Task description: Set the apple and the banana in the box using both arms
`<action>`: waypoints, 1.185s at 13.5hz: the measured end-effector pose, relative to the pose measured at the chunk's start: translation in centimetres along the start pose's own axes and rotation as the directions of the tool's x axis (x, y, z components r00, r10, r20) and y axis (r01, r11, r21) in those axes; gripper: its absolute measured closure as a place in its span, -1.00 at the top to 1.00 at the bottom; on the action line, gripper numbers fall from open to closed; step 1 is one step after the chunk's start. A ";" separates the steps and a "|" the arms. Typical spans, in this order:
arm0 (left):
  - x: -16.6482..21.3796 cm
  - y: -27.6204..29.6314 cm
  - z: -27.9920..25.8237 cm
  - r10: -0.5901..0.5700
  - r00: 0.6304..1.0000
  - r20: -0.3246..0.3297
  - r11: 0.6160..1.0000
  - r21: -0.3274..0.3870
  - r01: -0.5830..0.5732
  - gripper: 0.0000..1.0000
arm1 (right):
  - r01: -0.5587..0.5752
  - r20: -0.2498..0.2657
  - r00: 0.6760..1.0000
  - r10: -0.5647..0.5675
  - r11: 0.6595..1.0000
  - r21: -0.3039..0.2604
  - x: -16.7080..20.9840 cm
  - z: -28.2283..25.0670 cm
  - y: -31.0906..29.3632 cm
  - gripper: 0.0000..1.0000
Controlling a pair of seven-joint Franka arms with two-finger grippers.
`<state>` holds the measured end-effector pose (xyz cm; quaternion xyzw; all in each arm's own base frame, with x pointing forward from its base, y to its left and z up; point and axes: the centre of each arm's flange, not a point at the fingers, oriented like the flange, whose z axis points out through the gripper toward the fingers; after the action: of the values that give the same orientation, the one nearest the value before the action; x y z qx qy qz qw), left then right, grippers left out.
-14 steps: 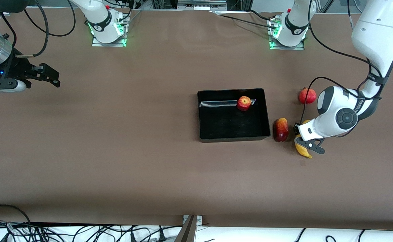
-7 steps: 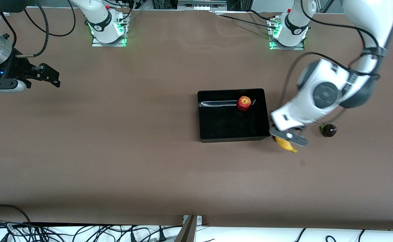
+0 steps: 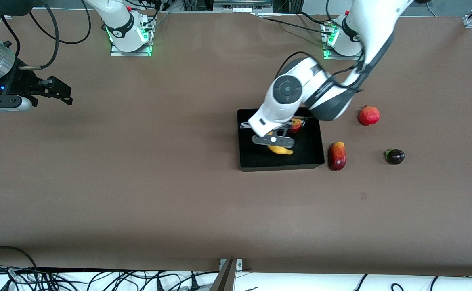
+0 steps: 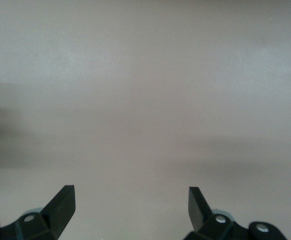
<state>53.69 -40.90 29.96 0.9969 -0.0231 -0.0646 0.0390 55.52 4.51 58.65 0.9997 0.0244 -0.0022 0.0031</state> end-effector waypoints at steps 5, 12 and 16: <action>1.2 0.3 5.5 -0.080 0.996 0.027 0.994 -0.066 0.081 -0.23 | 0.000 0.000 1.000 0.000 1.000 0.000 0.0 0.0 0.0 1.00; 2.9 -0.3 2.6 -0.138 0.990 -0.017 0.989 -0.063 0.137 1.00 | 0.000 0.000 1.000 0.000 1.000 0.000 0.0 0.0 0.0 1.00; 2.7 -5.9 -10.9 -0.125 0.992 -0.012 0.985 0.120 0.126 1.00 | 0.000 0.000 1.000 0.000 1.000 0.000 0.0 0.0 0.0 1.00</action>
<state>58.03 -34.30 39.89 0.9970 0.0360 -0.0631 -0.0253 55.55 4.51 58.64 0.9997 0.0245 -0.0021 0.0032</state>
